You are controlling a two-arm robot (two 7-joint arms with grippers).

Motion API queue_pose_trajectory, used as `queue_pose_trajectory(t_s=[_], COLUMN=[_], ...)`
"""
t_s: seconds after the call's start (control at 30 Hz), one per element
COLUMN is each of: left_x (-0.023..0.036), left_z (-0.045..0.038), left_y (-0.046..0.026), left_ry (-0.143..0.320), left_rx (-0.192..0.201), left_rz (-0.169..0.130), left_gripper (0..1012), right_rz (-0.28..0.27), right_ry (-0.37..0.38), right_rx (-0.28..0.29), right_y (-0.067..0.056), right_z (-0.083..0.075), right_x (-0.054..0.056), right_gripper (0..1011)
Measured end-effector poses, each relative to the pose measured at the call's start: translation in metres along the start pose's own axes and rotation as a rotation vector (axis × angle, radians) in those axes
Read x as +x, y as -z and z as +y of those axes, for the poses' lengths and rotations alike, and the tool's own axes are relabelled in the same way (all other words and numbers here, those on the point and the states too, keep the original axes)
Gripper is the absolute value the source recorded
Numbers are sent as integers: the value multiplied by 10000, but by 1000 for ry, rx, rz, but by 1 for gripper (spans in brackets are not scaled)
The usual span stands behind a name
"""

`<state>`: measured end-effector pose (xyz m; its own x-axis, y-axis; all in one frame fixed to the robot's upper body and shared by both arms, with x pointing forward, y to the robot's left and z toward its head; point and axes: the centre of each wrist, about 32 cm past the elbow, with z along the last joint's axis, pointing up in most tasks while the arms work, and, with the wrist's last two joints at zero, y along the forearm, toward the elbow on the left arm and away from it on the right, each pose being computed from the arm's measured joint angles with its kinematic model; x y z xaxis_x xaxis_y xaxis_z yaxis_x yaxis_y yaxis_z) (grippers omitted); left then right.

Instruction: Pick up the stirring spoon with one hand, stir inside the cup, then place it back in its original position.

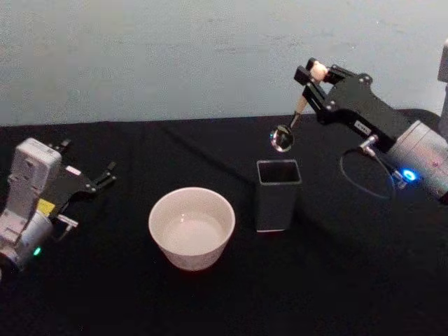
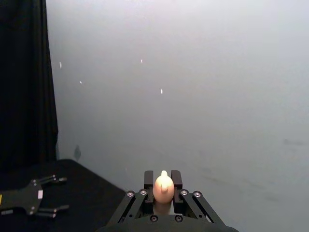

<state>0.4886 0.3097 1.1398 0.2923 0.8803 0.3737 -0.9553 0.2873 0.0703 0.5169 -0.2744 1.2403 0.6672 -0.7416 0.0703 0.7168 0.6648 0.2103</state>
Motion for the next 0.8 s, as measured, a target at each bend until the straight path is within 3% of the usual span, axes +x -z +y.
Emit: queue_pose_trajectory(t_s=[0.4, 0.8], left_x=[0, 0], left_z=[0, 0], left_y=[0, 0], left_ry=[0, 0], left_rx=[0, 0], left_rz=[0, 0], left_gripper=[1001, 1002], right_rz=[6, 21], right_ry=[-68, -242], right_rx=[5, 0], right_y=[27, 125], right_z=[210, 523], right_x=[-37, -223], right_gripper=[211, 211])
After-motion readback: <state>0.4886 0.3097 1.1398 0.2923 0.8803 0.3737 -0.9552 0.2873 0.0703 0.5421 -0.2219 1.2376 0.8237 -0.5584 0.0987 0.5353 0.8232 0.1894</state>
